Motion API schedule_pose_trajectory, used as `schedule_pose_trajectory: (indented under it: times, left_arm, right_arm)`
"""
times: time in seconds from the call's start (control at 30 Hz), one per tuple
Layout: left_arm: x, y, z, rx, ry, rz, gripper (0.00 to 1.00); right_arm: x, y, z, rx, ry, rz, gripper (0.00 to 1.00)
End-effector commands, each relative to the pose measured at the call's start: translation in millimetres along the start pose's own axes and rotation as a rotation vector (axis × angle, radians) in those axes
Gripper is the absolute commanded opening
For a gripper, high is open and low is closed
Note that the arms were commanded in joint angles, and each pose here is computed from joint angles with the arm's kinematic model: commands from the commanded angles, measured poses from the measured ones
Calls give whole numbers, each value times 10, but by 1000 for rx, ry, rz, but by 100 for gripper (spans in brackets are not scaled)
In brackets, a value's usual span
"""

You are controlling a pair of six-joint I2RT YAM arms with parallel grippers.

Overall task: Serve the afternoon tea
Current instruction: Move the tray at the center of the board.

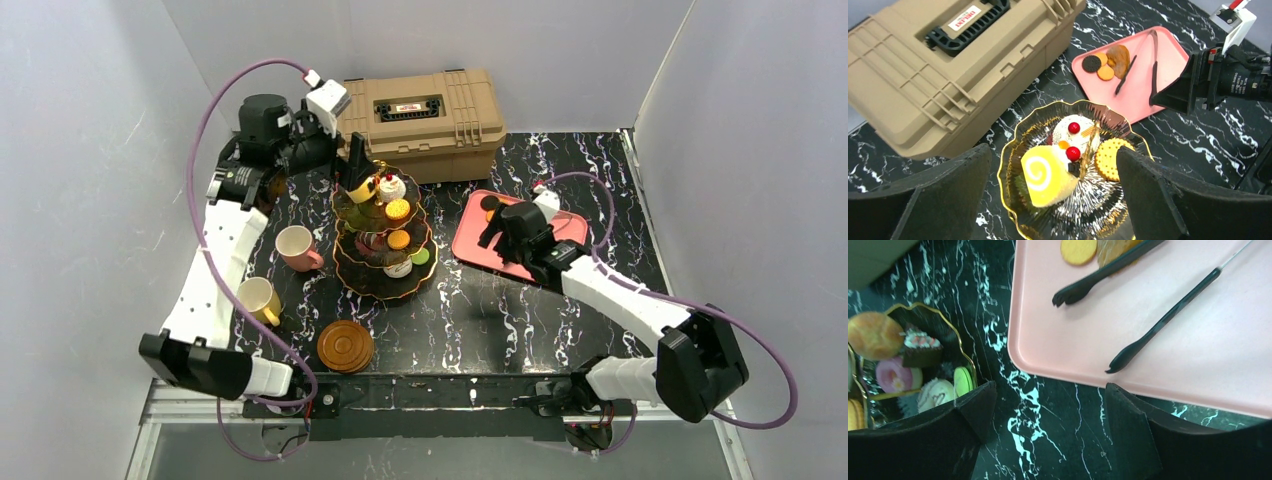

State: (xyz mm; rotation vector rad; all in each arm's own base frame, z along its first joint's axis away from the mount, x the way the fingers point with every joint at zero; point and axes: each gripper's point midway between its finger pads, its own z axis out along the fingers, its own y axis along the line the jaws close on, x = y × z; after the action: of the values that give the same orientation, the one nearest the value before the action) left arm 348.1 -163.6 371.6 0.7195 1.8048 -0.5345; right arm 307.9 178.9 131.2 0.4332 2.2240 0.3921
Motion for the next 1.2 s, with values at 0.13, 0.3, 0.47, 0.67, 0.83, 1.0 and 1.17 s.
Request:
schedule_pose_trajectory:
  times: [0.13,0.3,0.47,0.67,0.83,1.0,1.17]
  left_arm:
    - [-80,-143,131,166,-1,82,65]
    - [-115,-204,179,222,-13,94,26]
    - [-175,-208,213,228,-49,127,17]
    - [-407,-65,245,148,-162,229,14]
    - [-511,2,302,140,-175,260,12]
    - [-506,63,365,128,-168,275,12]
    - [-489,18,373,154,-165,260,10]
  right_arm:
    - [287,171,222,-11,19,-47,83]
    - [287,291,394,-14,13,-52,82]
    - [191,431,588,9,-14,-66,81]
    - [108,763,852,-29,-23,-58,69]
    - [200,990,1161,-70,15,-28,47]
    - [413,951,1502,-33,67,-22,27]
    - [479,589,1663,48,98,12,16]
